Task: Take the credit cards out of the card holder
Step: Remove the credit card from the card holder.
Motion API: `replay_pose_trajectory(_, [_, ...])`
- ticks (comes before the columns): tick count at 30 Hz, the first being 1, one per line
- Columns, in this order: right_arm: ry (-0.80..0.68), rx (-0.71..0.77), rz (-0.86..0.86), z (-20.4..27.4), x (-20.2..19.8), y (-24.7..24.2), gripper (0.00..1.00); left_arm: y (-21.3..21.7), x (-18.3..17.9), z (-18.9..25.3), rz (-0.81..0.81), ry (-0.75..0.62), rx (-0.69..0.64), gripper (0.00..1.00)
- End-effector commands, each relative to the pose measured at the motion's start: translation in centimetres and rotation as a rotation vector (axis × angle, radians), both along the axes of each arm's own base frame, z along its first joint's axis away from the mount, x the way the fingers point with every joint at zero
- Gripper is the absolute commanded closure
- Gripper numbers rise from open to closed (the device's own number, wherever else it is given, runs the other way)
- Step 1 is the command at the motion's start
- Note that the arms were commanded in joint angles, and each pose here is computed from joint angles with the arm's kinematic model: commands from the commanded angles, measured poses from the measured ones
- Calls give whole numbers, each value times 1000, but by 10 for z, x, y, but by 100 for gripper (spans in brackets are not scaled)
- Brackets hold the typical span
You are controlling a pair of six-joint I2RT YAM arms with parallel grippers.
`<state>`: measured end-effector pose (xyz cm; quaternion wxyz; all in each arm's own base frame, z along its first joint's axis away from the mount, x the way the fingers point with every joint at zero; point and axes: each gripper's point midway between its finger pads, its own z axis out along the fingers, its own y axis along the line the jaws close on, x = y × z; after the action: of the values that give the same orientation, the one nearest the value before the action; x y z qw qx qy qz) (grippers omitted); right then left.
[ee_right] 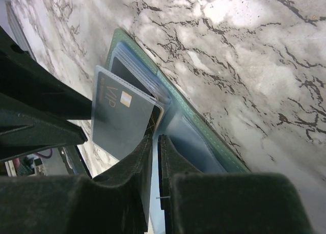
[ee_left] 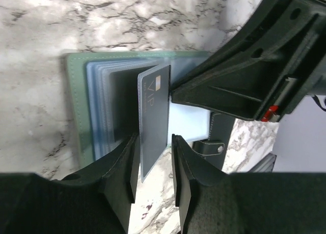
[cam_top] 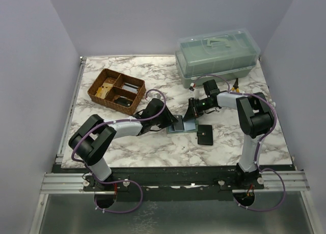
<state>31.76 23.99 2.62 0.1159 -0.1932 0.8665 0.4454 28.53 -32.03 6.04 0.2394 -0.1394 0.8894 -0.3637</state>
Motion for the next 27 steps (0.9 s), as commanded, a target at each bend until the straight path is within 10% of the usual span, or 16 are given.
replay_pose_trajectory(1, [15, -7, 12, -2, -1, 2, 85, -15, -7, 11, -78, -46, -101, 63])
replay_pose_trajectory(8, [14, -5, 14, -2, -1, 2, 84, -16, 1, 5, -76, -51, -124, 60])
replay_pose_trajectory(15, [12, -3, 16, -1, -1, 2, 84, -22, 7, -5, -95, -33, -119, 71])
replay_pose_trajectory(18, [5, 2, 18, 3, 0, 3, 83, -22, 8, -8, -108, -40, -119, 98])
replay_pose_trajectory(27, [-59, 226, 49, 67, -7, 5, 65, -7, -1, 35, -126, -257, -249, 100])
